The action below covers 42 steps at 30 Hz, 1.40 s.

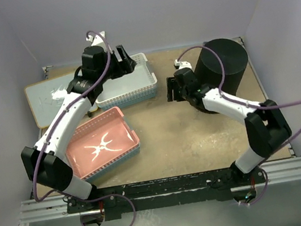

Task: Turn the large container upside down

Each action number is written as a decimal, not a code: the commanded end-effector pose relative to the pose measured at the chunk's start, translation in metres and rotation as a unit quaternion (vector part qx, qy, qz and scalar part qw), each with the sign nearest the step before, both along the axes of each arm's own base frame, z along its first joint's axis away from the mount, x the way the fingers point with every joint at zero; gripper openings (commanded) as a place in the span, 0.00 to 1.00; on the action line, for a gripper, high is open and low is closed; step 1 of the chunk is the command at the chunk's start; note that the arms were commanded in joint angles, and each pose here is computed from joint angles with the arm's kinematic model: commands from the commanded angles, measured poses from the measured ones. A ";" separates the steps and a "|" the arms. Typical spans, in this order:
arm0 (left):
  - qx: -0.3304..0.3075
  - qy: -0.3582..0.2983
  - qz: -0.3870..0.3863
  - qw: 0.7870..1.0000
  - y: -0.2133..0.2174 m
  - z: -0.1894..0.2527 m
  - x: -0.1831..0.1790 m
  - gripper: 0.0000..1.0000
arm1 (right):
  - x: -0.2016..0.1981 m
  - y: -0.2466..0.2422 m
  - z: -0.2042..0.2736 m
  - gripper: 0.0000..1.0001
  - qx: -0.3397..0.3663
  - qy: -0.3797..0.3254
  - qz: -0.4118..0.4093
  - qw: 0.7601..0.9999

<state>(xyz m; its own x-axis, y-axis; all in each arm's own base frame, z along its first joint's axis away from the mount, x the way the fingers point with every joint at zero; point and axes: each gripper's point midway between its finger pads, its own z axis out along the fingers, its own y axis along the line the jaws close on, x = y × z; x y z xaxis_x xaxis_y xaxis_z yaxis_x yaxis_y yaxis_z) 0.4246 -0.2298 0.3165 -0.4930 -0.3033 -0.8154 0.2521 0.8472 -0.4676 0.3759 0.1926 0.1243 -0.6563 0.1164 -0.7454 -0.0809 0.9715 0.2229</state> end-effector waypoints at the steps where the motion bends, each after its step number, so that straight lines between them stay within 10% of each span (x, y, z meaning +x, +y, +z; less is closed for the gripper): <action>1: 0.028 -0.007 0.020 0.999 0.015 -0.001 -0.005 0.76 | 0.035 -0.051 0.001 0.69 -0.147 -0.019 -0.054 0.987; 12: 0.040 0.014 0.005 0.999 0.011 -0.023 -0.006 0.76 | 0.082 -0.176 -0.009 0.70 -0.153 0.013 -0.208 0.966; 25: 0.181 0.042 0.008 0.983 -0.018 -0.093 0.010 0.76 | 0.065 -0.097 0.042 0.73 -0.021 -0.027 -0.064 0.997; 42: 0.458 -0.007 -0.166 0.873 -0.009 -0.133 -0.003 0.78 | -0.006 -0.085 0.052 0.75 -0.009 -0.028 -0.027 0.999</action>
<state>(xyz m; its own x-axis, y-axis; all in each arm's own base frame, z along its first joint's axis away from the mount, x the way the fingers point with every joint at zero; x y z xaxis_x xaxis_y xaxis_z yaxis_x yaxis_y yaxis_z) 0.4203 -0.2561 0.1589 -0.5695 0.4737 -0.6717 0.4627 0.8602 0.2144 0.3720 0.1116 0.1608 -0.6419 0.1236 -0.7568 -0.0458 0.9790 0.1988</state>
